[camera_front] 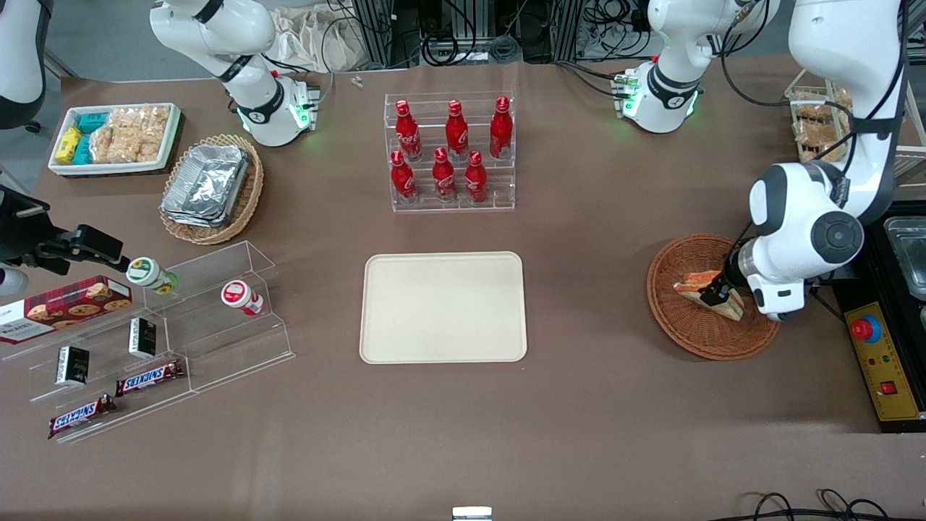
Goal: Place sandwich from basket to tray
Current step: 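Lower the open left gripper onto the wrapped sandwich in the basket and close, then lift the sandwich out of the basket and carry it toward the cream tray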
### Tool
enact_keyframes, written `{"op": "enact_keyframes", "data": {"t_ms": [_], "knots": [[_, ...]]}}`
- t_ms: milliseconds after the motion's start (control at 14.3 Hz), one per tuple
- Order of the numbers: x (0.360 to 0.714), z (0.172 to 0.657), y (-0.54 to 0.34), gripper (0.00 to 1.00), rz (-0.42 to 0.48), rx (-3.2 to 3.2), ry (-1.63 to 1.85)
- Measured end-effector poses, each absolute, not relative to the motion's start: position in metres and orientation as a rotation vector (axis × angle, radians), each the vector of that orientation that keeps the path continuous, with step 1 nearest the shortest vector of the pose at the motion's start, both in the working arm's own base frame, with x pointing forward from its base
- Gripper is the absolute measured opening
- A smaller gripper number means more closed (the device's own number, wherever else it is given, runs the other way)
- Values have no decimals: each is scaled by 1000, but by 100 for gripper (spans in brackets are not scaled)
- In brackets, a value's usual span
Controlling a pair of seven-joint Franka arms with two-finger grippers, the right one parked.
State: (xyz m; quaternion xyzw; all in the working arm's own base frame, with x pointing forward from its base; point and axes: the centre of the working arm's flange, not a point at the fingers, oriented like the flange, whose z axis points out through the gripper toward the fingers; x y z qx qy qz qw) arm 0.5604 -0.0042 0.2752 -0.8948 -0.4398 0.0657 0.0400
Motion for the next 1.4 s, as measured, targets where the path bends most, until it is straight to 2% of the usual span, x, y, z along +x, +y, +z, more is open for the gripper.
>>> {"op": "enact_keyframes", "data": {"t_ms": [420,490,700,840,910,1050,1190,1400], "knots": [[564,244,-1,98,197,-2738,-1356],[564,242,-1,93,197,-2738,-1358],[565,242,-1,57,190,-2740,-1360],[566,248,-1,41,180,-2743,-1362],[566,256,-1,36,184,-2741,-1362],[566,292,-2,32,223,-2727,-1353],[561,348,-9,31,259,-2727,-1317],[545,425,-58,19,300,-2793,-1133]]}}
